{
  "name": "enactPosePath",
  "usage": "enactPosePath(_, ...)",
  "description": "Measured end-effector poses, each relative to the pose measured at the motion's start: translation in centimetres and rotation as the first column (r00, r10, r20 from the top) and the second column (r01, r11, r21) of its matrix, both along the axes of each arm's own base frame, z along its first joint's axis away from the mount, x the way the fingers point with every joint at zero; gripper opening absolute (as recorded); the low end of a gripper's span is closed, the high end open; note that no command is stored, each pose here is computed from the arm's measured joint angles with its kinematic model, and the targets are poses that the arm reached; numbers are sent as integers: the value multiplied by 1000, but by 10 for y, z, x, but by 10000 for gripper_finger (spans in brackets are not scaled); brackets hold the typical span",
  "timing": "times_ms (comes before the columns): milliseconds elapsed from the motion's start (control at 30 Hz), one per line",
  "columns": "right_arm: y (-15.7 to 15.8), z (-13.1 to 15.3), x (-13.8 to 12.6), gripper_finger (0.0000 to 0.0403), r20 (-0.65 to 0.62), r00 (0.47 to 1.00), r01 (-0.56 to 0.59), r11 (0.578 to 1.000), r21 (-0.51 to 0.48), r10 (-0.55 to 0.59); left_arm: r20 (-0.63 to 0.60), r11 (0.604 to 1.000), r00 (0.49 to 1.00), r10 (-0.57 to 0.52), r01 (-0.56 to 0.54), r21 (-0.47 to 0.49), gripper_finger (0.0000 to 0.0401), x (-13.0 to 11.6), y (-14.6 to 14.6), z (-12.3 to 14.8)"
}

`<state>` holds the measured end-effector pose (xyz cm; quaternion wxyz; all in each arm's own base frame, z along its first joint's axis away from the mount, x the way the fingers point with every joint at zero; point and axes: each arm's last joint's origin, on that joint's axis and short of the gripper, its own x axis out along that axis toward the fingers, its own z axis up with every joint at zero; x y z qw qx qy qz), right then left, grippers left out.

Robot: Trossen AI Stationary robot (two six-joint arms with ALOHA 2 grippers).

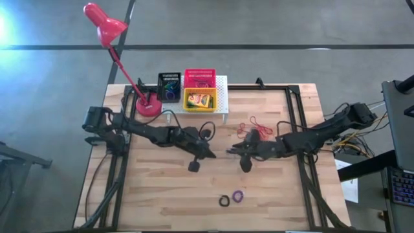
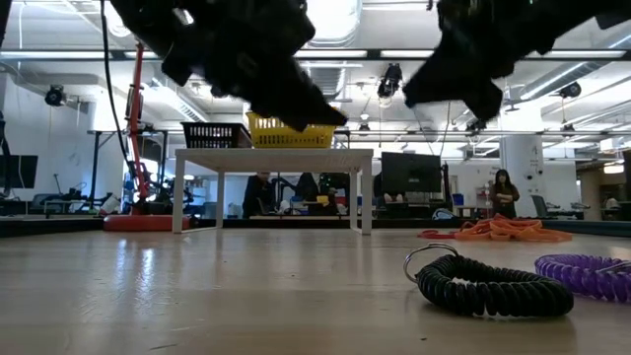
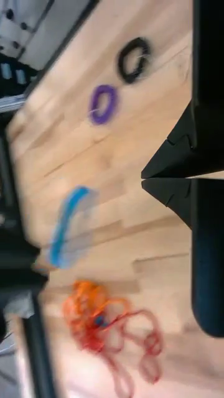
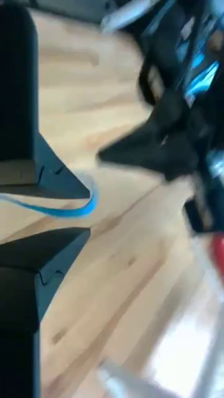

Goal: Pick & Place Office Desk Supplies
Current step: Put the blue rubber band into the red bin on the shelf on the shelf

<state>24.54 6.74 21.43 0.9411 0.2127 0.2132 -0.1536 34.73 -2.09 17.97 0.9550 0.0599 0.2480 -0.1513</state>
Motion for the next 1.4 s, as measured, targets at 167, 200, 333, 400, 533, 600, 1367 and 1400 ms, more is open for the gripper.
enactPosePath(167,1,-25,5,77,-96,995,37,999,25,-35,-65,999,997,32,-33,-29,0,-12,1,-18)
enactPosePath(200,2,-31,6,65,-119,992,48,998,31,-44,-78,999,996,36,-39,-34,0,-14,1,-21)
enactPosePath(333,5,-55,13,17,-206,977,73,995,69,-58,-87,997,995,46,-51,-54,1,-20,1,-29)
enactPosePath(400,7,-63,16,13,-239,970,80,991,103,-54,-70,997,996,47,-51,-57,1,-20,1,-31)
enactPosePath(533,8,-74,10,17,-310,940,199,966,166,-141,-33,996,998,51,-53,-71,8,-15,0,-35)
enactPosePath(600,14,-79,5,18,-331,925,256,949,184,-185,-28,994,998,61,-64,-91,22,-7,0,-38)
enactPosePath(1367,74,-86,-45,18,-290,909,368,904,219,-300,-162,989,979,-124,109,-96,163,105,-10,-54)
enactPosePath(1400,74,-86,-45,18,-284,910,368,903,221,-302,-165,989,978,-128,114,-89,167,104,-10,-55)
